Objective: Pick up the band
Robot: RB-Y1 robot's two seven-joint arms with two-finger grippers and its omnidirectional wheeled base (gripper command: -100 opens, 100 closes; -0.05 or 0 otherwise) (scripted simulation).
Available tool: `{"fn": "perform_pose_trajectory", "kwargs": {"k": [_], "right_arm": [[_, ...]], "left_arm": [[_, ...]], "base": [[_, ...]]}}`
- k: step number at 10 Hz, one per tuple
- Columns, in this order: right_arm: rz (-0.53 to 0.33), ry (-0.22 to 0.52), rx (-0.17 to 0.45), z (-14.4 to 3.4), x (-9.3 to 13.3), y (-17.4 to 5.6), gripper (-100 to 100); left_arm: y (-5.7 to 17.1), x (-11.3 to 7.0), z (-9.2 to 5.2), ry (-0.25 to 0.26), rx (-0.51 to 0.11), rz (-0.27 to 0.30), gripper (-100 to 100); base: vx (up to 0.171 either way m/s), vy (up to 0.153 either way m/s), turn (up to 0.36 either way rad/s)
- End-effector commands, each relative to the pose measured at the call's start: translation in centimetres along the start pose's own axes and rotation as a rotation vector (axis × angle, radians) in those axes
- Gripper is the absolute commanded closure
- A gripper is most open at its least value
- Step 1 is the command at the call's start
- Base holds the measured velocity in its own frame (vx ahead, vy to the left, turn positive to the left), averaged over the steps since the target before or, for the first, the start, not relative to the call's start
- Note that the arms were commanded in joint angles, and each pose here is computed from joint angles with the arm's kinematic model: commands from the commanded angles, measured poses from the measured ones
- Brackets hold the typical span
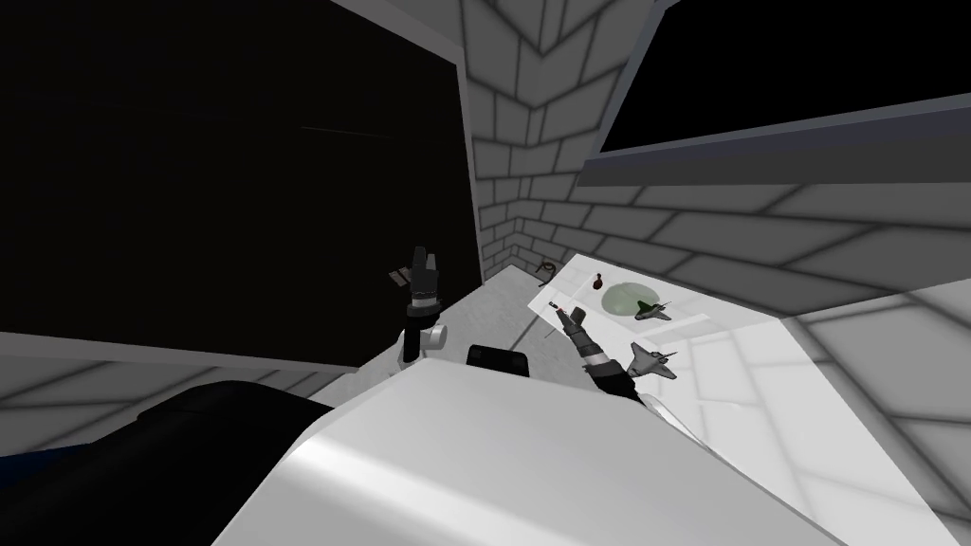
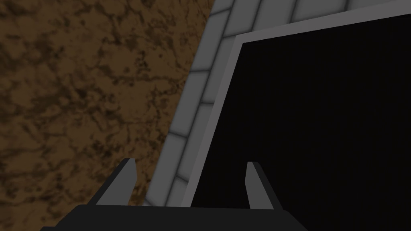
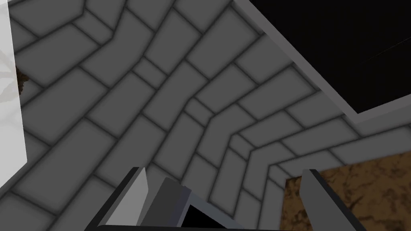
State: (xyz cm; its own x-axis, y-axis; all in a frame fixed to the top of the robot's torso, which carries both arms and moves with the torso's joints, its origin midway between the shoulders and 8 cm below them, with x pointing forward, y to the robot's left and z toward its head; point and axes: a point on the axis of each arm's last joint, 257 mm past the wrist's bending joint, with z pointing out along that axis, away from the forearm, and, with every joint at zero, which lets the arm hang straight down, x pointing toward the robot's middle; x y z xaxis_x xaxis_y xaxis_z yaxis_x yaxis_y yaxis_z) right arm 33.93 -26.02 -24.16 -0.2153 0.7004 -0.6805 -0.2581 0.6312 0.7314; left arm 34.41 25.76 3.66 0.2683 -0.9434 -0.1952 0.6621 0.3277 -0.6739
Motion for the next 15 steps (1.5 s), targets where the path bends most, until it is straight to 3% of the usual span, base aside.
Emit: {"fn": "perform_pose_trajectory", "kwargs": {"k": [1,4,5,6,8,10,11,12,13,14,15], "right_arm": [[-0.047,0.071,0.038,-1.0,1.7,-2.1,-100],[-0.095,0.143,0.076,-2.5,3.2,-4.3,-100],[-0.136,0.205,0.101,-3.8,4.5,-5.7,-100],[-0.136,0.208,0.11,-4.0,4.6,-6.1,-100],[-0.214,0.332,0.162,-7.1,6.8,-9.3,-100],[-0.217,0.338,0.174,-7.5,6.9,-9.9,-100],[-0.256,0.402,0.204,-9.4,7.7,-11.7,-100],[-0.257,0.403,0.206,-9.5,7.7,-11.7,-100],[-0.295,0.465,0.236,-11.5,8.3,-13.5,-100],[-0.295,0.465,0.236,-11.5,8.3,-13.5,-100],[-0.332,0.526,0.265,-13.6,8.8,-15.2,-100]], "left_arm": [[0.0,0.0,0.0,0.0,0.0,0.0,0],[0.0,0.0,0.0,0.0,0.0,0.0,0],[0.0,0.0,0.0,0.0,0.0,0.0,0],[0.0,0.0,0.0,0.0,0.0,0.0,0],[0.0,0.0,0.0,0.0,0.0,0.0,0],[0.0,0.0,0.0,0.0,0.0,0.0,0],[0.0,0.0,0.0,0.0,0.0,0.0,0],[0.0,0.0,0.0,0.0,0.0,0.0,0],[0.0,0.0,0.0,0.0,0.0,0.0,0],[0.0,0.0,0.0,0.0,0.0,0.0,0],[0.0,0.0,0.0,0.0,0.0,0.0,0]], "base": [[-0.009,0.04,0.132],[0.004,0.025,0.079],[0.011,0.028,0.118],[0.013,0.023,0.073],[0.042,0.029,0.158],[0.028,0.016,0.032],[0.028,0.014,0.141],[0.034,0.012,0.079],[0.05,0.007,0.149],[0.045,0.001,0.061],[0.07,0.007,0.118]]}}
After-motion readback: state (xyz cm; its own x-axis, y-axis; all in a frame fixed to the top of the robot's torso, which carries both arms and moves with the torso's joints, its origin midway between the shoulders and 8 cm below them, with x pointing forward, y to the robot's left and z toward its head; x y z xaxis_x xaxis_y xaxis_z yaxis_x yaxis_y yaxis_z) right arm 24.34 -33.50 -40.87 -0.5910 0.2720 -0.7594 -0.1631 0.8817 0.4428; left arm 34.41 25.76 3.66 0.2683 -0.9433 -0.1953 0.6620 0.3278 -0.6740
